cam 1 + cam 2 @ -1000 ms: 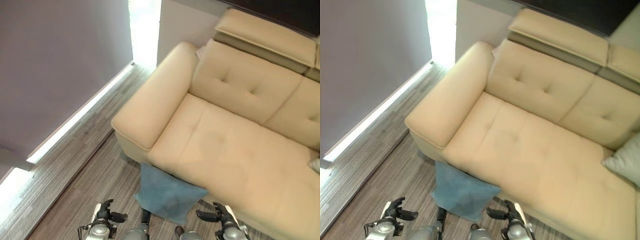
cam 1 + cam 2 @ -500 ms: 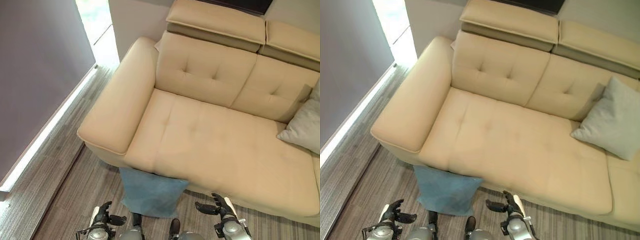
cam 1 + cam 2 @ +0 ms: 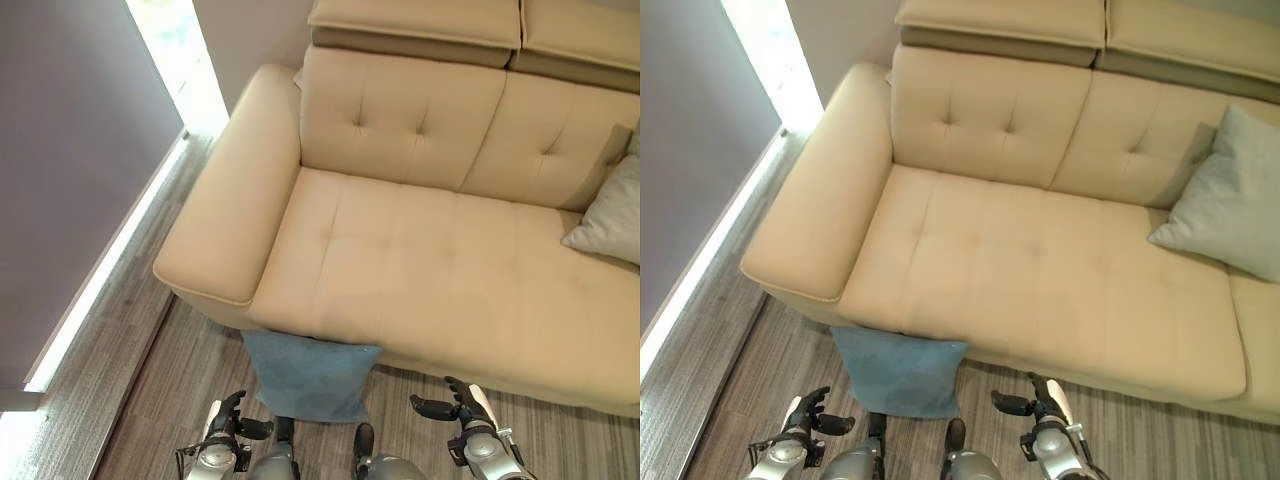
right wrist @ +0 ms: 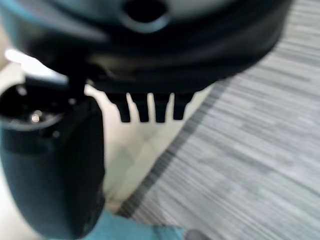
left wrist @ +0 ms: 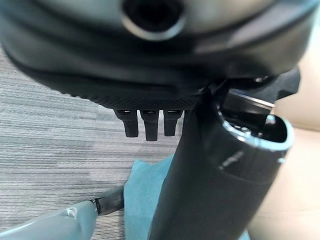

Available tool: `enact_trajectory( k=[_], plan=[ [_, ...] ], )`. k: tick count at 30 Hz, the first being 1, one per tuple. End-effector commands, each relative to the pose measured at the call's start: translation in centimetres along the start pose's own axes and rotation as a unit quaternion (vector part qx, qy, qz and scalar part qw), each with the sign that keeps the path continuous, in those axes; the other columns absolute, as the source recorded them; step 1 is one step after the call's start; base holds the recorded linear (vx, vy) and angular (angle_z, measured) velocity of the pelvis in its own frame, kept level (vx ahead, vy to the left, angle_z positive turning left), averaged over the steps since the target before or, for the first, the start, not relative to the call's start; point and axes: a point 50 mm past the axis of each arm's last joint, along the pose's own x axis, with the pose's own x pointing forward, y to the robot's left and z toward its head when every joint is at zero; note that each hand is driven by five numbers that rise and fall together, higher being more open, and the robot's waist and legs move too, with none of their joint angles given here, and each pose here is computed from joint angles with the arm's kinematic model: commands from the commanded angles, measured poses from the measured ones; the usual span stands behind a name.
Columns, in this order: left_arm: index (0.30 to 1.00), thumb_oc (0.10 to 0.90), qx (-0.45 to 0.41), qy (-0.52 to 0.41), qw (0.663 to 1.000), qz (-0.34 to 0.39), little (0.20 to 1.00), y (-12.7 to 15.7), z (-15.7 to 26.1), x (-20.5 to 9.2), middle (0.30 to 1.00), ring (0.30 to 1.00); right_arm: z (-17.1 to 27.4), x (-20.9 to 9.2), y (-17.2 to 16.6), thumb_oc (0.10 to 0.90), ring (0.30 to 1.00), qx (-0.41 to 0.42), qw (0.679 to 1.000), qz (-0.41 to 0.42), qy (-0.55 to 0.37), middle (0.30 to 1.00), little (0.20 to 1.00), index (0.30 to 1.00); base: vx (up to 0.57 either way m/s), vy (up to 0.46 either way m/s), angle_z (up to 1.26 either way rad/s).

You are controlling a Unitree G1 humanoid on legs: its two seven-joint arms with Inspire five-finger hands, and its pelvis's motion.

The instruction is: Pick up all the scattered cushions and arrange them neatly on the sofa.

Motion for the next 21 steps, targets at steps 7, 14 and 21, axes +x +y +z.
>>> enact_trajectory(
  k=[7, 14, 21],
  plan=[
    [0.900, 0.800, -0.062, -0.134, 0.987, 0.067, 0.900, 3.8, 6.4, 0.6, 0.900, 0.900, 3.5, 0.6, -0.4, 0.800, 0.900, 0.046, 0.997, -0.032, -0.050, 0.900, 0.900, 0.900, -0.06, 0.141, -0.33],
    [0.900, 0.800, -0.124, -0.207, 0.962, 0.125, 0.900, 6.4, 11.0, 0.4, 0.900, 0.900, 7.0, 1.0, -0.6, 0.800, 0.900, 0.111, 0.989, -0.055, -0.086, 0.900, 0.900, 0.900, -0.12, 0.027, -0.16],
    [0.900, 0.800, -0.189, -0.254, 0.935, 0.158, 0.900, 7.5, 14.4, -0.1, 0.900, 0.900, 11.3, 1.1, -2.4, 0.800, 0.900, 0.171, 0.971, -0.097, -0.139, 0.900, 0.900, 0.900, -0.07, -0.038, 0.03]
  ],
)
